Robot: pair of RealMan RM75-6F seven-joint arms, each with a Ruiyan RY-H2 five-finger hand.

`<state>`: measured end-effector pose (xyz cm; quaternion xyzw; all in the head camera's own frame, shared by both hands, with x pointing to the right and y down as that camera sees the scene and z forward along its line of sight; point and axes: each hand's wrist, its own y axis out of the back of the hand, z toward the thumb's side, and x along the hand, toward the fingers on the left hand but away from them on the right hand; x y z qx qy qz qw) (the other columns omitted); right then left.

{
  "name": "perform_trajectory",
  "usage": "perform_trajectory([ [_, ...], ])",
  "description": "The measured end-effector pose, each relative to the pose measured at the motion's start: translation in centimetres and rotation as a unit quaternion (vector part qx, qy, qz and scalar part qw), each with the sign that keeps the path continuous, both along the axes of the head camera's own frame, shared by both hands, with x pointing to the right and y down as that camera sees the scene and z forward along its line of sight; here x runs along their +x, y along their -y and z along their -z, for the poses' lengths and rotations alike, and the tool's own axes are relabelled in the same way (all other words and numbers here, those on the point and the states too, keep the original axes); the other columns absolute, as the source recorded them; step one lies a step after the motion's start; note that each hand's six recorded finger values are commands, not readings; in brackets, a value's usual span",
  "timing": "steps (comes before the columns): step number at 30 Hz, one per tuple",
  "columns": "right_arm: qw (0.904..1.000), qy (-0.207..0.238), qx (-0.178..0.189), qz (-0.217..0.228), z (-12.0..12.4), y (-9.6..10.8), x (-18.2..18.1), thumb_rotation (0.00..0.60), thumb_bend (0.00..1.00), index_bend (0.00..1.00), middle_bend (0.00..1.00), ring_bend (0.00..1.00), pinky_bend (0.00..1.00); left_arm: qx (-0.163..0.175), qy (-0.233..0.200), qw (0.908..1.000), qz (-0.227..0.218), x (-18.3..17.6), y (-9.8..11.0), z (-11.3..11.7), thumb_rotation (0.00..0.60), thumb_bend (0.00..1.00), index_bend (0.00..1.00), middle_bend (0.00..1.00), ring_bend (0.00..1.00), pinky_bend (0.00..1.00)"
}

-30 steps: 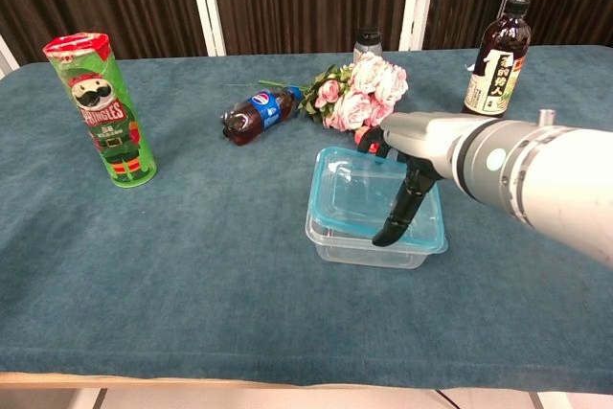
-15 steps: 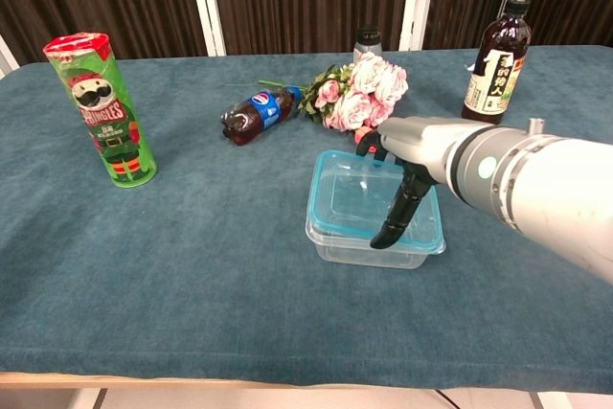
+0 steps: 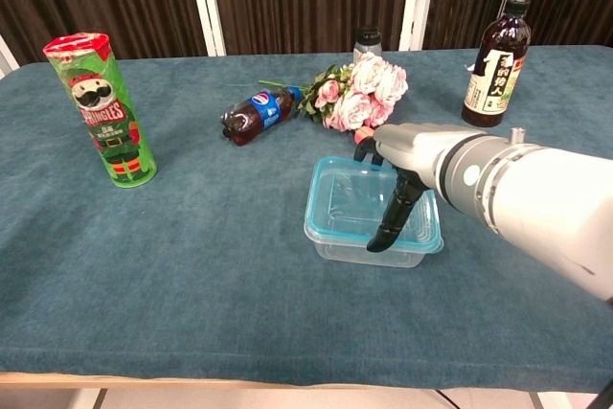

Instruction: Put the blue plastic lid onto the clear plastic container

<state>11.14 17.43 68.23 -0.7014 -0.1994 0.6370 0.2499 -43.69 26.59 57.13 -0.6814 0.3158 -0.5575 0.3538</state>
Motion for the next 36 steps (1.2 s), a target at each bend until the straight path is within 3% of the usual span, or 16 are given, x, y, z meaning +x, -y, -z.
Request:
perform_trajectory([
  [16,0.996,-0.031,0.002,0.084,-1.9,0.5,0.3,0.6,0.31,0.83,0.55,0.39,0.37,-0.006,0.007,1.0,0.005,-0.1,0.1,-0.5,0.6,0.45,0.0,0.05,0.03,0.11],
  [27,0.9932,-0.034,0.012,0.111,-2.3,1.0,0.8,0.6,0.31,0.81,0.55,0.38,0.37,-0.007,0.009,0.9999,0.006,-0.1,0.2,-0.6,0.6,0.45,0.0,0.05,0.03,0.11],
  [33,0.9928,-0.029,0.02,0.114,-1.8,1.1,0.8,0.6,0.31,0.76,0.55,0.36,0.36,-0.007,0.008,0.9999,0.005,-0.1,0.2,-0.6,0.6,0.45,0.0,0.05,0.03,0.11],
  [36,0.9927,-0.03,0.022,0.115,-1.7,1.1,1.0,0.6,0.31,0.68,0.49,0.32,0.33,-0.007,0.007,0.9999,0.004,0.0,0.2,-0.6,0.6,0.45,0.0,0.05,0.03,0.11],
])
